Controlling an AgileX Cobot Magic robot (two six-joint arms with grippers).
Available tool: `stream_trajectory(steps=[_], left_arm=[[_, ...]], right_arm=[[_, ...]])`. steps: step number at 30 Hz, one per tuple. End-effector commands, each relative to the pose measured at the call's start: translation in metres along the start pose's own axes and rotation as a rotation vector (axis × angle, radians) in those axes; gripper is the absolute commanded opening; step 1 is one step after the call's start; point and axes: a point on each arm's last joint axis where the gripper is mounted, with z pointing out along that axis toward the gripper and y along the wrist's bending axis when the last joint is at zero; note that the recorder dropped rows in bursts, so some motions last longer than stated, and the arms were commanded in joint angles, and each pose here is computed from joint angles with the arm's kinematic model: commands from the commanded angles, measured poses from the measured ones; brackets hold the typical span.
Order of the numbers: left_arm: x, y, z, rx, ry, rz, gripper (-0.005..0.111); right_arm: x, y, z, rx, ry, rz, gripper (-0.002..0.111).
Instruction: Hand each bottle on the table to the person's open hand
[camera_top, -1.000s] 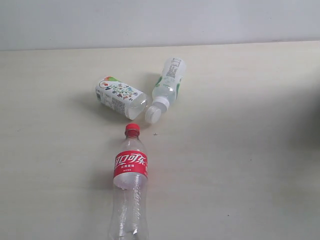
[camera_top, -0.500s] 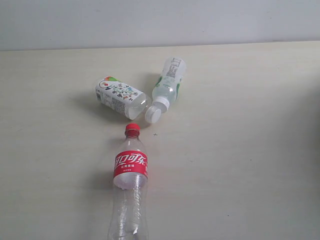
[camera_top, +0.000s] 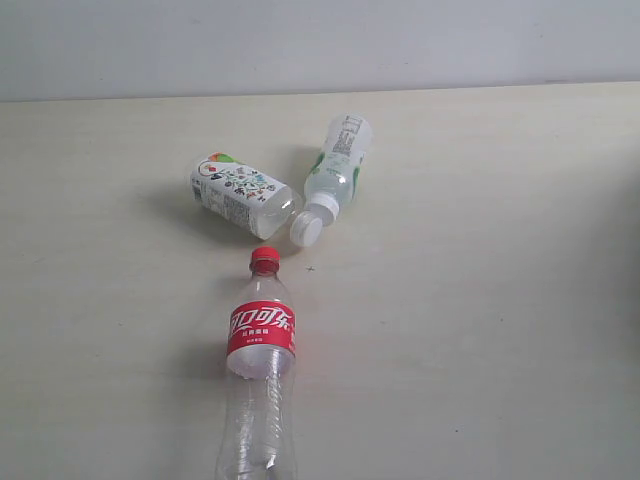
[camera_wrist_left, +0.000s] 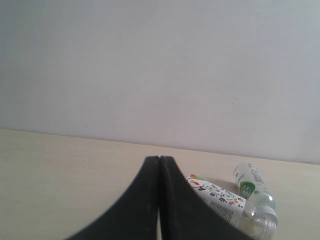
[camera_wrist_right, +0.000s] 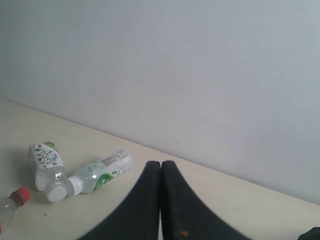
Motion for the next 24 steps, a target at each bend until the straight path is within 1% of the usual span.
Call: stream_trajectory(steps=[1,4,24], left_arm=[[-0.0006,-0.0004,-0.0004,0.007,-0.007,-0.002,0.0],[-0.0006,-0.0004,-0.0004,0.007,-0.007,-0.002,0.0],[-0.0006,-0.0004,-0.0004,0.007,-0.007,-0.002,0.0]], right_arm=[[0.0058,-0.0014,0.0013,0.005,0.025,-0.048,0.0],[0.0108,-0.0003,0.0047,0.003,0.033,-0.052,0.0],[0.0117,0.0001,0.0057,0.002,0.028,-0.052,0.0]])
